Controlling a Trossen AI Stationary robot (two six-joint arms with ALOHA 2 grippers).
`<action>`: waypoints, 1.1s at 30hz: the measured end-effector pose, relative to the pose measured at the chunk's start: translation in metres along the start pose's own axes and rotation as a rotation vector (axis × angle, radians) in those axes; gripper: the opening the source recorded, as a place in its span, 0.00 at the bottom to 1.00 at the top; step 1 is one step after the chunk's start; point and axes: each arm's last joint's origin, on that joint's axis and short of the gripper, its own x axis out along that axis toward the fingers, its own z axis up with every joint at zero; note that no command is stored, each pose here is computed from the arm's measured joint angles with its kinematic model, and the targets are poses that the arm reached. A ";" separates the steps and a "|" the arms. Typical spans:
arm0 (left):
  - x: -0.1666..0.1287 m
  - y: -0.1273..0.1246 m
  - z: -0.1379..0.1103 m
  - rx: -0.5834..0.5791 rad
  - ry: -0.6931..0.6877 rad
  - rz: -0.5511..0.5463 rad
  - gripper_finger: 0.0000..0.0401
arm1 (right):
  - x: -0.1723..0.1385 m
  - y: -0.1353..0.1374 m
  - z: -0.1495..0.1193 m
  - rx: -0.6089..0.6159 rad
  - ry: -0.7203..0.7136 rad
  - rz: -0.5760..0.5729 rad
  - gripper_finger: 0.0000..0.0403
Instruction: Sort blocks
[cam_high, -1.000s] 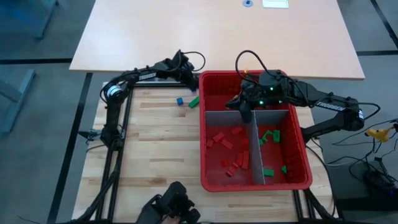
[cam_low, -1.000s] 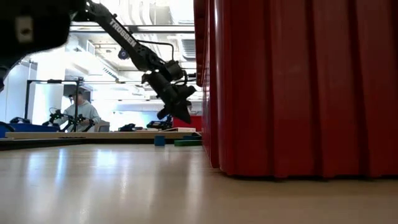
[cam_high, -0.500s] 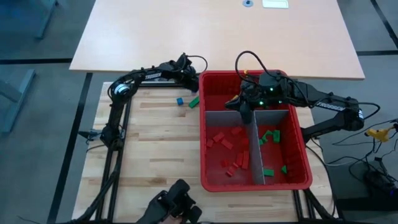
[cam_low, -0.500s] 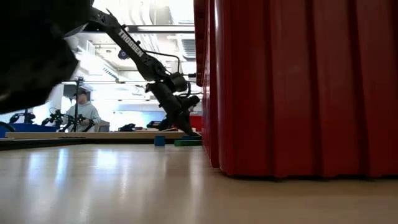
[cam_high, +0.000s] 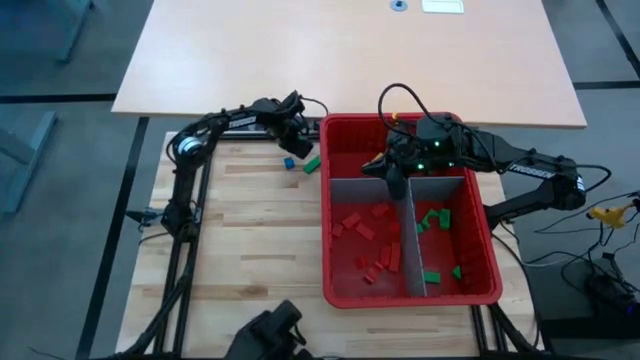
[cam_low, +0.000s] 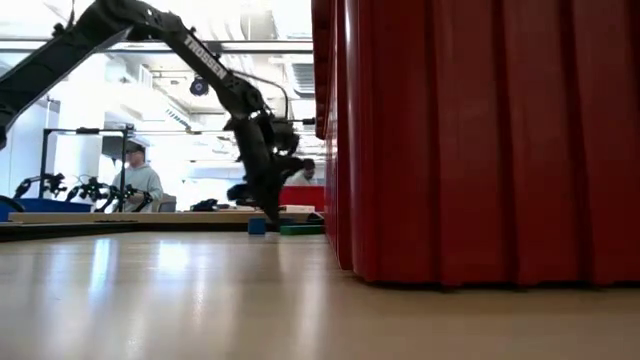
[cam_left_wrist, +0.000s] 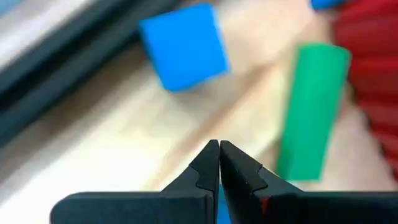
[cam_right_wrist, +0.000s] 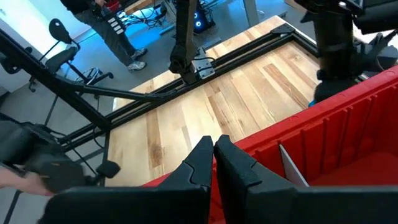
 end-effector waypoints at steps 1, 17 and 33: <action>-0.004 -0.005 -0.001 0.029 -0.008 -0.004 0.00 | 0.000 0.000 0.000 -0.004 0.001 0.000 0.00; -0.043 -0.010 0.026 0.089 -0.357 0.060 0.00 | 0.000 0.000 0.000 -0.010 -0.001 -0.003 0.00; 0.000 0.009 0.019 0.000 -0.175 0.052 0.00 | 0.000 0.003 -0.001 0.011 0.005 0.010 0.00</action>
